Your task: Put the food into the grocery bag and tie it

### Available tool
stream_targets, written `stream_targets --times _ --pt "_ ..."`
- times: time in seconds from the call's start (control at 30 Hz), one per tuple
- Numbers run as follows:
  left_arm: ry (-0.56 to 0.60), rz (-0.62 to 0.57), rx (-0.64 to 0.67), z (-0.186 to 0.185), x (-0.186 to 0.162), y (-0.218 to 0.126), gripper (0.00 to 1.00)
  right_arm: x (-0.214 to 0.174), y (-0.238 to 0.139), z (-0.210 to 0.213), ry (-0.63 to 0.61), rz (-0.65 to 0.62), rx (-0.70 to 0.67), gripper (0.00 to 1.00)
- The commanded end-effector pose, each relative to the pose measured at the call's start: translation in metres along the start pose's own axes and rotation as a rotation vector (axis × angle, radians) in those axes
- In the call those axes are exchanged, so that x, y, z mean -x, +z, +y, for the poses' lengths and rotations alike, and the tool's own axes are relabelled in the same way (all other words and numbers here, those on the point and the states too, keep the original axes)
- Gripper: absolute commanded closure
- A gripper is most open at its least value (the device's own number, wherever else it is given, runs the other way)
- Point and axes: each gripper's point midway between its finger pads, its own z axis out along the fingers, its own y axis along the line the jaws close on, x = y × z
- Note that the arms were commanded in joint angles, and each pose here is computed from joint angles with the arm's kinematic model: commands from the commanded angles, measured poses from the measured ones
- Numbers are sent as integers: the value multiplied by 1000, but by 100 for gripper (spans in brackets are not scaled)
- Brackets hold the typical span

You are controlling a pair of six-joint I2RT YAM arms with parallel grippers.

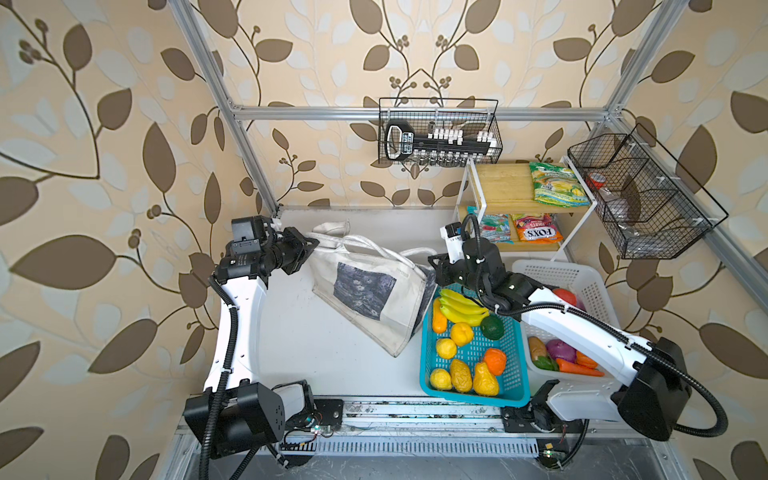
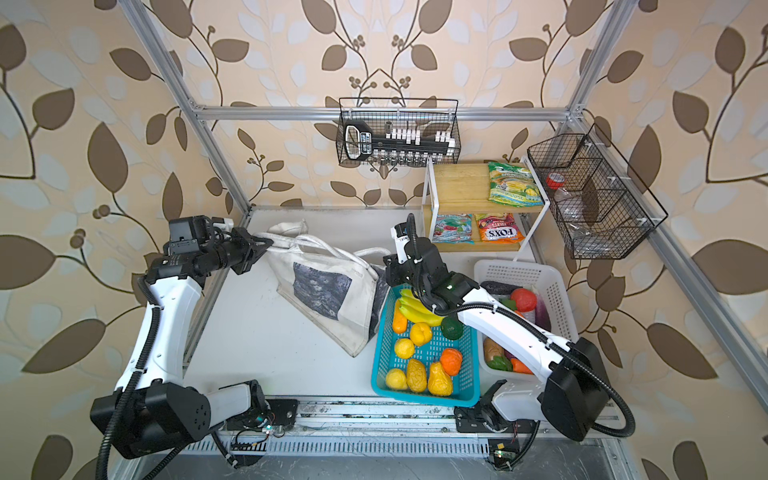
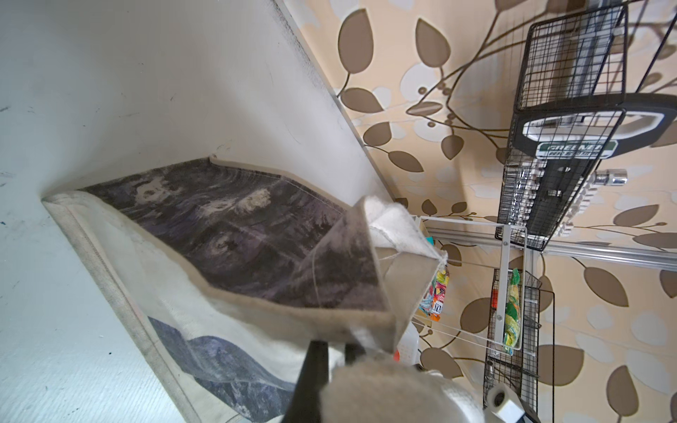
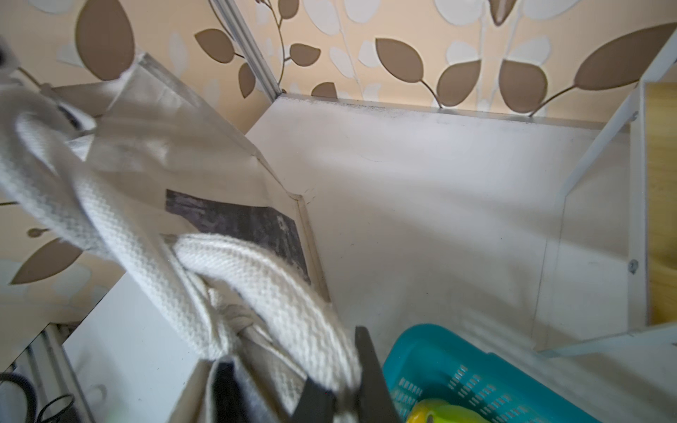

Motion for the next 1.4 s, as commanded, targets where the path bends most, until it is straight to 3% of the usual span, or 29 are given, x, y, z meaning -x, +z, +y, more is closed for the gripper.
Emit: stream_targets --times 0.0,0.3,0.37,0.5,0.63,0.83,0.97,1.13,1.37 --pt "52 -442 25 -12 114 -46 100 -71 -6 -100 -96 278 -512 100" --pt "91 -324 -126 -63 122 -31 100 -19 6 -60 -129 175 -442 100" --pt "92 -340 -101 -54 117 -34 100 -19 8 -66 -131 192 -447 99" --pt "49 -518 81 -4 117 -57 100 -35 2 -100 -98 248 -519 100" --pt "-29 -508 165 34 100 -55 100 -53 -5 -116 -100 281 -574 100" --pt "-30 -484 195 66 82 -42 100 -68 -10 -130 -82 320 -613 100" --pt "-69 -362 102 61 69 -17 100 -39 1 -101 -64 218 -496 100" --pt "-65 -347 75 56 63 -14 100 29 19 -66 -86 119 -408 100" --pt "-18 -361 134 64 56 -24 100 27 30 -80 -104 161 -437 100"
